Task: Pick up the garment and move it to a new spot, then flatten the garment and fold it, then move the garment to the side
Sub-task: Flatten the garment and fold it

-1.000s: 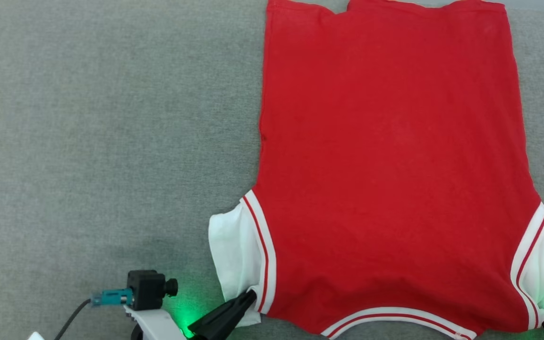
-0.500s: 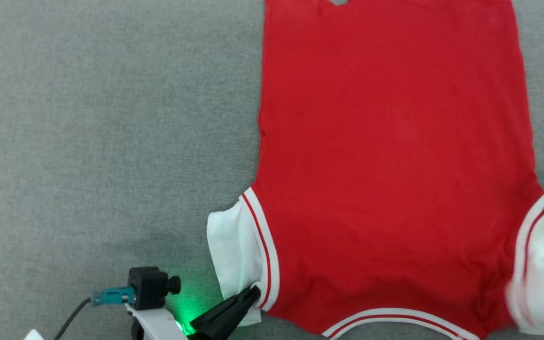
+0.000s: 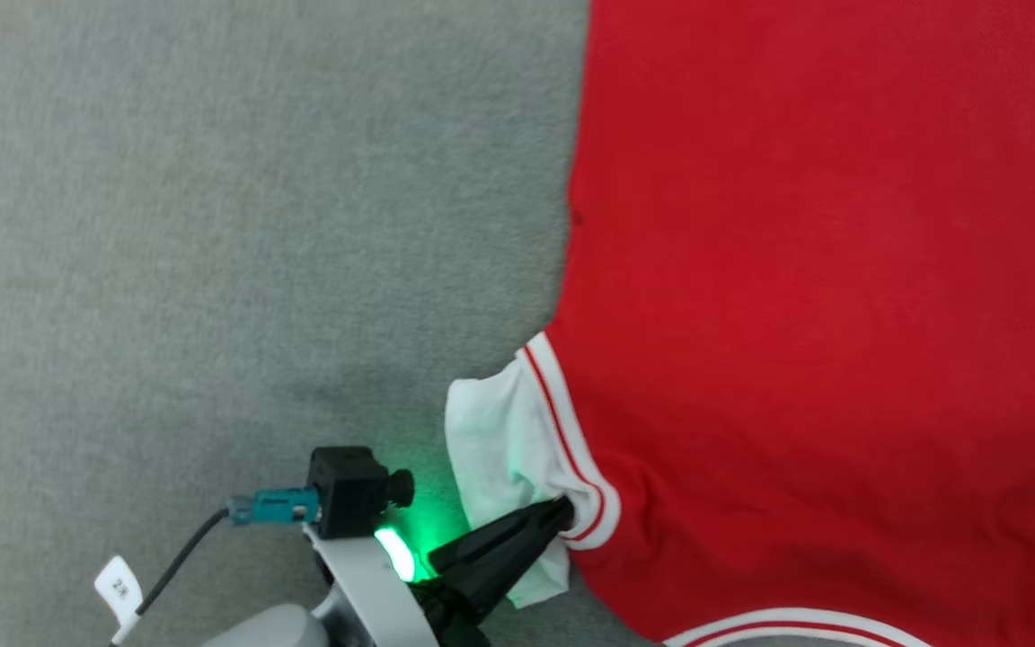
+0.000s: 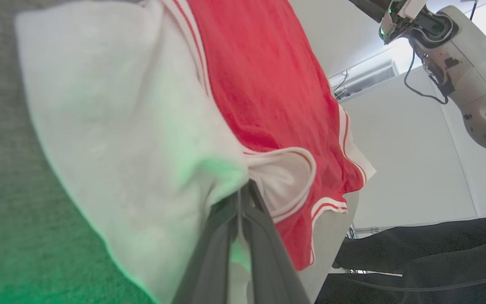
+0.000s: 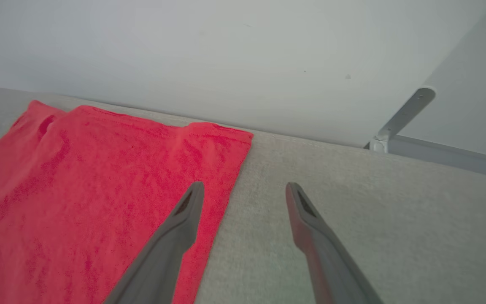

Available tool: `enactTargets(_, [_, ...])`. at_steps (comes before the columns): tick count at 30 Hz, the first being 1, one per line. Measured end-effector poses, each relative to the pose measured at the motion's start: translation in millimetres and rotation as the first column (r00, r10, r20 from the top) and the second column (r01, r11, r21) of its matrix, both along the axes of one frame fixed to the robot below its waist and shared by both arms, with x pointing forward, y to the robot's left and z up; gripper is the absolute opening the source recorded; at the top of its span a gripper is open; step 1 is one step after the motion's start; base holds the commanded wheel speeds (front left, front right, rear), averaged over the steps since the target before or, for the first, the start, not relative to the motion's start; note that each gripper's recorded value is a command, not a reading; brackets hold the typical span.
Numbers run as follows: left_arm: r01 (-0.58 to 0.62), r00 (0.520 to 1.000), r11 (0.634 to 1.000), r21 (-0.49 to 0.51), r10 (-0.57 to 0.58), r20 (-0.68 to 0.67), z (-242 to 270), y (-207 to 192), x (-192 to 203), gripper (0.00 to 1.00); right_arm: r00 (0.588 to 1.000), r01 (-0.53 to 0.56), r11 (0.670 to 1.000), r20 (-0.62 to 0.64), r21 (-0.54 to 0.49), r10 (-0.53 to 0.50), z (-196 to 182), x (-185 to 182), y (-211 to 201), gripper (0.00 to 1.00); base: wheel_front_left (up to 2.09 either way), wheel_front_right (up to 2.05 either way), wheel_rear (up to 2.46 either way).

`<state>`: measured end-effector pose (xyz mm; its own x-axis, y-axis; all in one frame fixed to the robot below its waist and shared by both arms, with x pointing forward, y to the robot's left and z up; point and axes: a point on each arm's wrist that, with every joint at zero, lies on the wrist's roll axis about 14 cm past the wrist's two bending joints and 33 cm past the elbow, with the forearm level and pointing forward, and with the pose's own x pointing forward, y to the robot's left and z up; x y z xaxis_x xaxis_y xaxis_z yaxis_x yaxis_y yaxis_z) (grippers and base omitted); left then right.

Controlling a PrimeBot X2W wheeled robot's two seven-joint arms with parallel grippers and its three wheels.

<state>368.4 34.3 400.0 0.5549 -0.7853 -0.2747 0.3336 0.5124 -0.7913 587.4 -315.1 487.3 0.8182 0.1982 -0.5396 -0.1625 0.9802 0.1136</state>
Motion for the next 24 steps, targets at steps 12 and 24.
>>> enactTargets(12, [-0.028,0.999,0.999,-0.017,0.027,-0.041,-17.3,2.5,9.3,0.00,0.929,0.011,0.996,-0.367,-0.088,-0.043,-98.8,60.7,33.6,1.00,0.00,0.00,0.00])
enactTargets(24, [-0.035,0.998,0.999,-0.025,0.034,-0.044,-23.1,3.2,13.5,0.00,0.881,0.020,0.992,-0.466,-0.126,-0.077,-125.9,66.6,36.6,0.00,0.00,0.00,0.00])
